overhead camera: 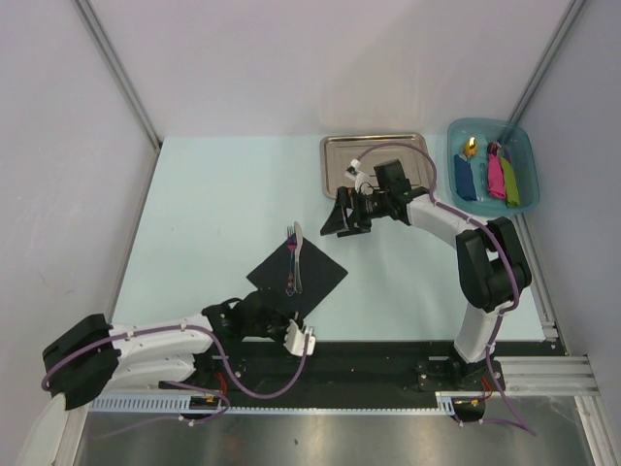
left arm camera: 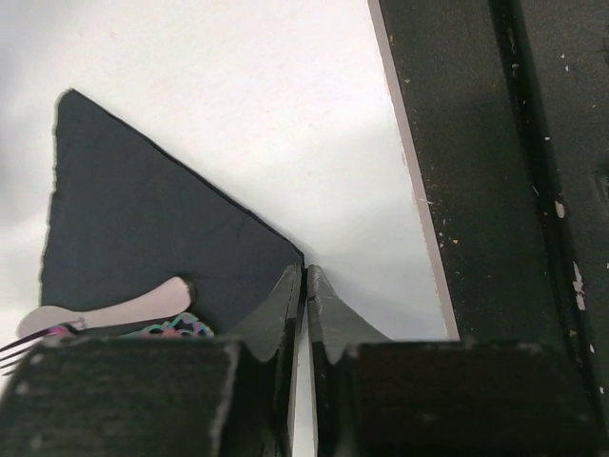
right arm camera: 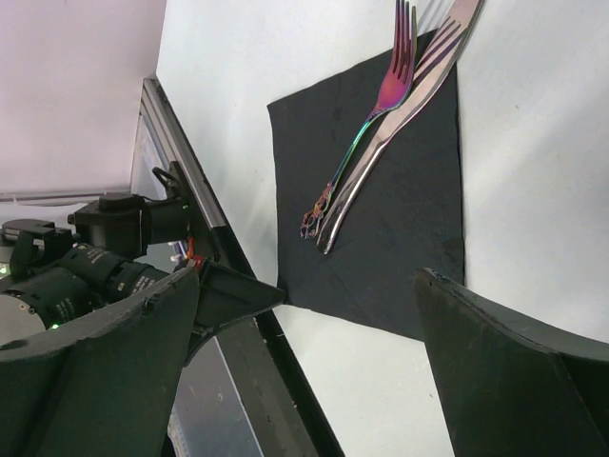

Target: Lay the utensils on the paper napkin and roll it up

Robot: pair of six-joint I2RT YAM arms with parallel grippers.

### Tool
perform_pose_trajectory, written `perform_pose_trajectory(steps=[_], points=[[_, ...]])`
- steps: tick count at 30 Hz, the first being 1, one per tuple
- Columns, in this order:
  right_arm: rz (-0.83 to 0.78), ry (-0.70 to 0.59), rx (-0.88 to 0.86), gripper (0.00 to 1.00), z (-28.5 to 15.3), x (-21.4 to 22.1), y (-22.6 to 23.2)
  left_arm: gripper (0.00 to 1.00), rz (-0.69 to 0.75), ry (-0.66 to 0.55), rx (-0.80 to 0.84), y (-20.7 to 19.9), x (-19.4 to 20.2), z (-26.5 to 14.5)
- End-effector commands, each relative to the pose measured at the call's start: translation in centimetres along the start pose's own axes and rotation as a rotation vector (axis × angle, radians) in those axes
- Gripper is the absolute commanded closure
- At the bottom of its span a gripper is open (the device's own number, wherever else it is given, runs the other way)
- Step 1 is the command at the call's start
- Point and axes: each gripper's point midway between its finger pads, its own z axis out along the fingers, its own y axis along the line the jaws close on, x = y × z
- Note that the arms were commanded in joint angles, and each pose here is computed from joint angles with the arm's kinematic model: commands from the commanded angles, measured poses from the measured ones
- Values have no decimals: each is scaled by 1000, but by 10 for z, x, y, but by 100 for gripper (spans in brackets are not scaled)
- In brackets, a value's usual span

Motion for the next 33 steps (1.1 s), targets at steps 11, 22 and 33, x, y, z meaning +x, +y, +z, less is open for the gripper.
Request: perform_pose_trajectory(steps=[11, 22, 33], points=[[18, 45, -39, 0, 7, 4, 3, 100, -45, -84, -32, 14, -26, -16], [77, 84, -33, 11, 12, 20, -8, 100, -96, -96, -78, 52, -32, -21], [111, 80, -57, 31, 15, 28, -4, 100, -127, -55, -146, 88, -15, -22]])
